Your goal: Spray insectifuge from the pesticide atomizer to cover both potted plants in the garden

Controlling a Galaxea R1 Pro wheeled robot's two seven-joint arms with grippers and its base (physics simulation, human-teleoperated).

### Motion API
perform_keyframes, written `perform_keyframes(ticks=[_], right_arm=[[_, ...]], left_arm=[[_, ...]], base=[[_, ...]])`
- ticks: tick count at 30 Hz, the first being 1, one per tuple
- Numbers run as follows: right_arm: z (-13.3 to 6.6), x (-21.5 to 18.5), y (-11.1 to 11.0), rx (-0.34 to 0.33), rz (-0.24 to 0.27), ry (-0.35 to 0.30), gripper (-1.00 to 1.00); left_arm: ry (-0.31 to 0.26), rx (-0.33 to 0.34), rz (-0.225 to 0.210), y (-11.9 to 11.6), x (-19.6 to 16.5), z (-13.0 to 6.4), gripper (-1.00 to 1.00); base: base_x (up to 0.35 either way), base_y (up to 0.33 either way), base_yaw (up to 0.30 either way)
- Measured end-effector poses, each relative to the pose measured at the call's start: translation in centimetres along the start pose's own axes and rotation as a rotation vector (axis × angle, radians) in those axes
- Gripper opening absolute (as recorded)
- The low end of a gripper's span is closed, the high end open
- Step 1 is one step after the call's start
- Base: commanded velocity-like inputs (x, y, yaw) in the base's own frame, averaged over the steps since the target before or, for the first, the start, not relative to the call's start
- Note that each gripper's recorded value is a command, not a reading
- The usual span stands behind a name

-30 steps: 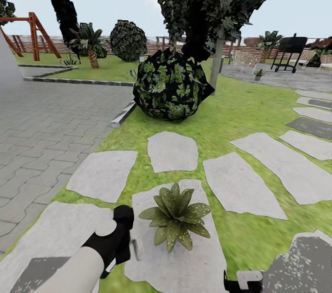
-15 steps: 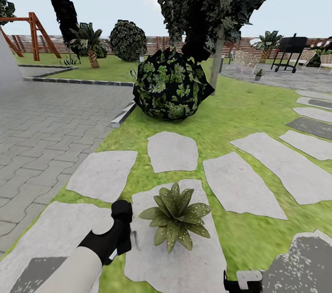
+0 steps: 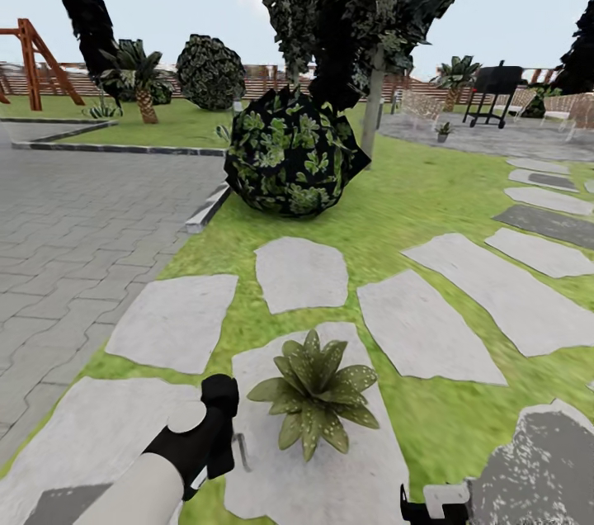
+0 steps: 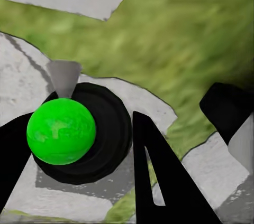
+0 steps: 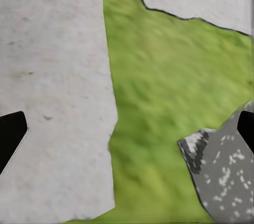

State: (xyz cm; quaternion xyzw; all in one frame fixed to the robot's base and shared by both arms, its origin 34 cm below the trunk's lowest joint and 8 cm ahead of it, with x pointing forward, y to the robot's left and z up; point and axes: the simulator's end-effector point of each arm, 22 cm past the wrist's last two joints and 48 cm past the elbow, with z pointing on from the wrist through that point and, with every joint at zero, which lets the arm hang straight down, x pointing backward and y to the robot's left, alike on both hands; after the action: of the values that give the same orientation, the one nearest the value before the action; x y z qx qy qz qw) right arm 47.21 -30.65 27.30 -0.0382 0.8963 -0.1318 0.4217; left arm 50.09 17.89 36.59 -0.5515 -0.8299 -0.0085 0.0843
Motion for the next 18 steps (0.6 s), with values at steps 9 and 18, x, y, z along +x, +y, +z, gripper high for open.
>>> perform_keyframes(ticks=[9,18], right_arm=[[0.0,0.0,0.1,0.0,0.0,0.0,1.0],[0.0,0.0,-0.2,0.003,-0.001,0.0,1.0]], left_arm=[[-0.009,0.012,-0.004,-1.1,-0.5,1.7,-1.0],[-0.036,-0.007,-0.013,-1.7,-1.4,2.8,-1.0]], base=[[0.029,0.082,-0.048],[0.0,0.0,0.0]])
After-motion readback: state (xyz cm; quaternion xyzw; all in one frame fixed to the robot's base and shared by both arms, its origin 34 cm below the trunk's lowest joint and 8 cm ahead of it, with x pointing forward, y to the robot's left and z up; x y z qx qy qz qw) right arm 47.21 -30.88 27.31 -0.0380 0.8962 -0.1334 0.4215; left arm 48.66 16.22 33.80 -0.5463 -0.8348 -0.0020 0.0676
